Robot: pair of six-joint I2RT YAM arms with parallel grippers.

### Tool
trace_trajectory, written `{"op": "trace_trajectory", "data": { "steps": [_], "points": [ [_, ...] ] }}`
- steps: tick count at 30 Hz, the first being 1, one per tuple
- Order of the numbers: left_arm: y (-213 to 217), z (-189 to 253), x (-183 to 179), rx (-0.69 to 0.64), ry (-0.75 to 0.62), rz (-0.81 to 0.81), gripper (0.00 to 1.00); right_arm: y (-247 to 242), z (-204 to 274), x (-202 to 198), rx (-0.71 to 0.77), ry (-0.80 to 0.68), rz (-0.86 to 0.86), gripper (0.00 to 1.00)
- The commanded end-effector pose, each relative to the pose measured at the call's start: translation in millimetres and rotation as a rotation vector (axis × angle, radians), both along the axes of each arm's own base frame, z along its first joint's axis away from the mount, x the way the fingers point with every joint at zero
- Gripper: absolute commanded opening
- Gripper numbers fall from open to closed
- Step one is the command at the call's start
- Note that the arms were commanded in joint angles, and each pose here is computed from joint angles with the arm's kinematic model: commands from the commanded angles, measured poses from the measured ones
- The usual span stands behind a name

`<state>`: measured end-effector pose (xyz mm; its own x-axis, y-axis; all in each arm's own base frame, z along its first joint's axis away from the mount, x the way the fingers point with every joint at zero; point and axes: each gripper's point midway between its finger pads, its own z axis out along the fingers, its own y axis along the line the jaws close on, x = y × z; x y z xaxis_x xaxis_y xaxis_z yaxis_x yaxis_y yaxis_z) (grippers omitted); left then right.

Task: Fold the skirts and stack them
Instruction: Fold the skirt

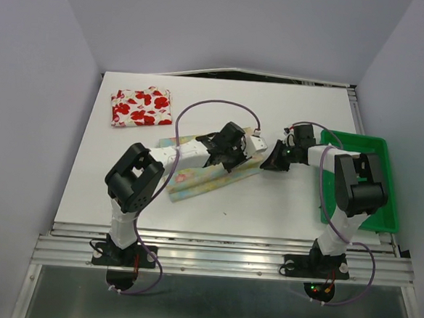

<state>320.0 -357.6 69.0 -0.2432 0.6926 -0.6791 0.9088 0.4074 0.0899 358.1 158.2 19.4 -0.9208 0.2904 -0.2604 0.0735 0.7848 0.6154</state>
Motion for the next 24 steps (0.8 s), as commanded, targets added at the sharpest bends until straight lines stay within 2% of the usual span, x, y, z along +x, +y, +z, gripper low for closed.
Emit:
{"op": "trace_trajectory", "data": {
  "steps": [1, 24],
  "points": [
    [3, -1, -14, 0.002, 0.013, -0.044, 0.00, -11, -16, -2, -0.072, 0.027, -0.025, 0.01],
    [-19, -8, -19, -0.035, 0.061, -0.043, 0.00, -9, -16, -2, -0.059, 0.036, -0.021, 0.01]
  ]
}}
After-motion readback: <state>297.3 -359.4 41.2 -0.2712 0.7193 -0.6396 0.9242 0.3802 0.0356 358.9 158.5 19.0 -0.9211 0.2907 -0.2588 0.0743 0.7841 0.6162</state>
